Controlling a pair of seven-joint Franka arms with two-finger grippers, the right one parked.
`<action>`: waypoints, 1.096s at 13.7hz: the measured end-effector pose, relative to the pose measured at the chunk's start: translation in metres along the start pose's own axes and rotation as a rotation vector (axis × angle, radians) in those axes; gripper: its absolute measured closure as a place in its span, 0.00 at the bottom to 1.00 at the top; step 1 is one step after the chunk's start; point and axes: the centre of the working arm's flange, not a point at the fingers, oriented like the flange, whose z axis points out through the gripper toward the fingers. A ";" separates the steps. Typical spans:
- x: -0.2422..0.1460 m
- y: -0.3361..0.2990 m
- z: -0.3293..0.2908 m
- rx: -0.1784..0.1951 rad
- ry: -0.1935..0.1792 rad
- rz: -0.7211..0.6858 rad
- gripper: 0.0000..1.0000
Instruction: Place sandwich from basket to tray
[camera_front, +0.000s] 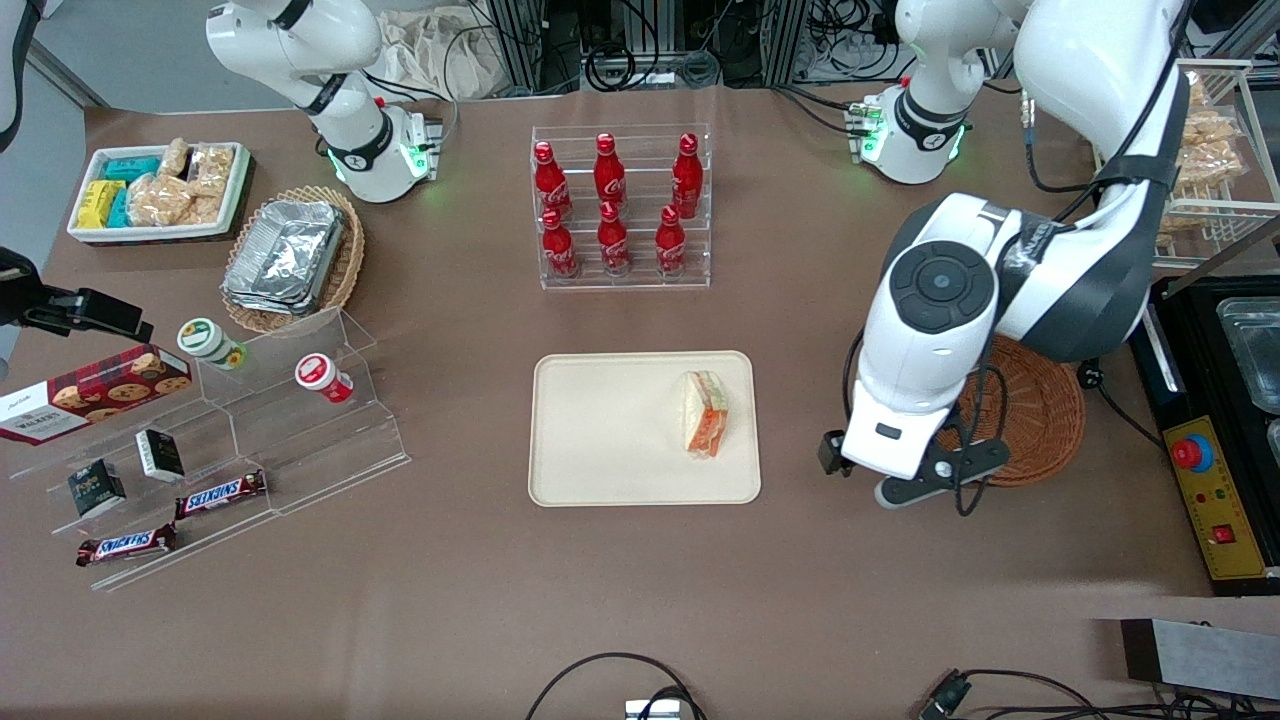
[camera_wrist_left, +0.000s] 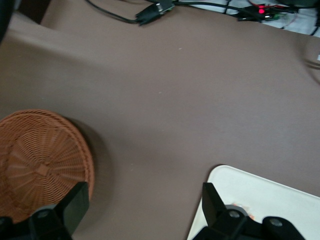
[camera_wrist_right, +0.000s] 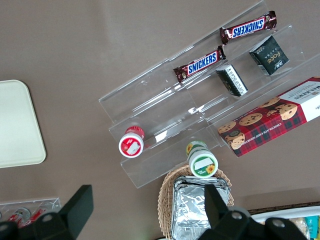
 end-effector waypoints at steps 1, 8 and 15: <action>0.002 -0.005 -0.002 0.005 -0.002 0.004 0.00; 0.041 -0.099 -0.028 -0.040 -0.068 0.098 0.00; 0.050 -0.219 -0.073 -0.068 -0.076 0.244 0.00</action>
